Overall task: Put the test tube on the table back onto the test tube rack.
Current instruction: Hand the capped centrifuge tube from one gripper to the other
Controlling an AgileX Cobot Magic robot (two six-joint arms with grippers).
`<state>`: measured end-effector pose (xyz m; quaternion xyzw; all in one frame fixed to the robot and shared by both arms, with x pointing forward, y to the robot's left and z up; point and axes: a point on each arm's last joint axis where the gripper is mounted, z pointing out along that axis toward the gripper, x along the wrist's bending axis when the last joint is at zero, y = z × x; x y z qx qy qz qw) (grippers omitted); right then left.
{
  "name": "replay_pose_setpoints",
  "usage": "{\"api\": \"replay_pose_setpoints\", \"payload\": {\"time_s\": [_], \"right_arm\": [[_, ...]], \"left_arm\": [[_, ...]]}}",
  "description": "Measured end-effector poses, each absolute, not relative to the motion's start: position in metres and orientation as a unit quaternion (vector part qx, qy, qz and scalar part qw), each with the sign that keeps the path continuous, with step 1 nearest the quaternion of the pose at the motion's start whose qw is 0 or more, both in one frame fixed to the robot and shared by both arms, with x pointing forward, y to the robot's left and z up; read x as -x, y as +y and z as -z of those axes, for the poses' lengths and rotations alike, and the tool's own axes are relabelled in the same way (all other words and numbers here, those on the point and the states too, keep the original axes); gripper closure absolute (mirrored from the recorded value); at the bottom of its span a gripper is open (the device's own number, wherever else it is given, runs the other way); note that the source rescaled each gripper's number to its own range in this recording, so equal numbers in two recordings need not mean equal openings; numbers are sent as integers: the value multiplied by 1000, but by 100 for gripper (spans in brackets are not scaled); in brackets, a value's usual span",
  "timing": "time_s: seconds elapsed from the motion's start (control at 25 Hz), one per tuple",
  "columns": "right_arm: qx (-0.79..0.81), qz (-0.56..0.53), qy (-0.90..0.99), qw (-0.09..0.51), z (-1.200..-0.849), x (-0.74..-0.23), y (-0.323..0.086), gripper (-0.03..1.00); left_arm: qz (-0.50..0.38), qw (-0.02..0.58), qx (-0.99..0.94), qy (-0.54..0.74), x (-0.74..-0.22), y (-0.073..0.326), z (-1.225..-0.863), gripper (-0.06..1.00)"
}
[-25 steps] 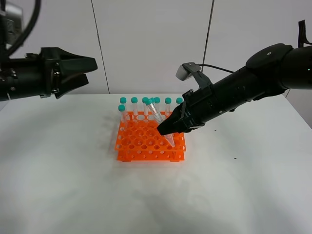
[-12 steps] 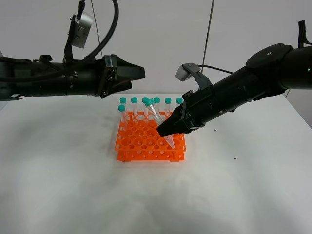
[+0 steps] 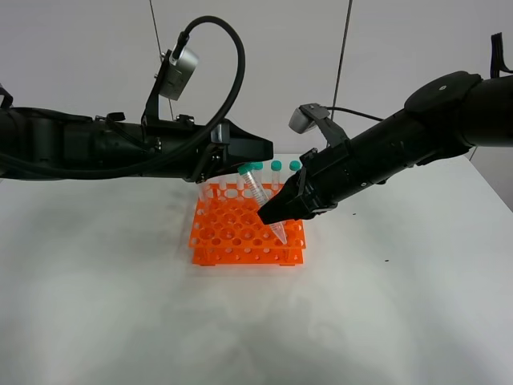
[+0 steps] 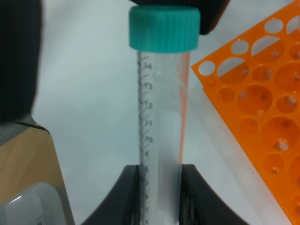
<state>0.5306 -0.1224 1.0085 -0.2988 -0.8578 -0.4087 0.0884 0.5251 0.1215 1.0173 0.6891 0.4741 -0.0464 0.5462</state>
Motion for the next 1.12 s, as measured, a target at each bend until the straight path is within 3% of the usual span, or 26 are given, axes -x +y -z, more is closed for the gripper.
{"api": "replay_pose_setpoints", "payload": {"time_s": [0.8,1.12], "right_arm": [[312,421,-848,85,-1010,-533,-121,93],[308,421,-848,93,-1010,-531,-121,93]], "left_arm": [[44,534,-701,470,-524,122,-1015,-5],[42,533,-701,471,-524,122,-1015,22]]}}
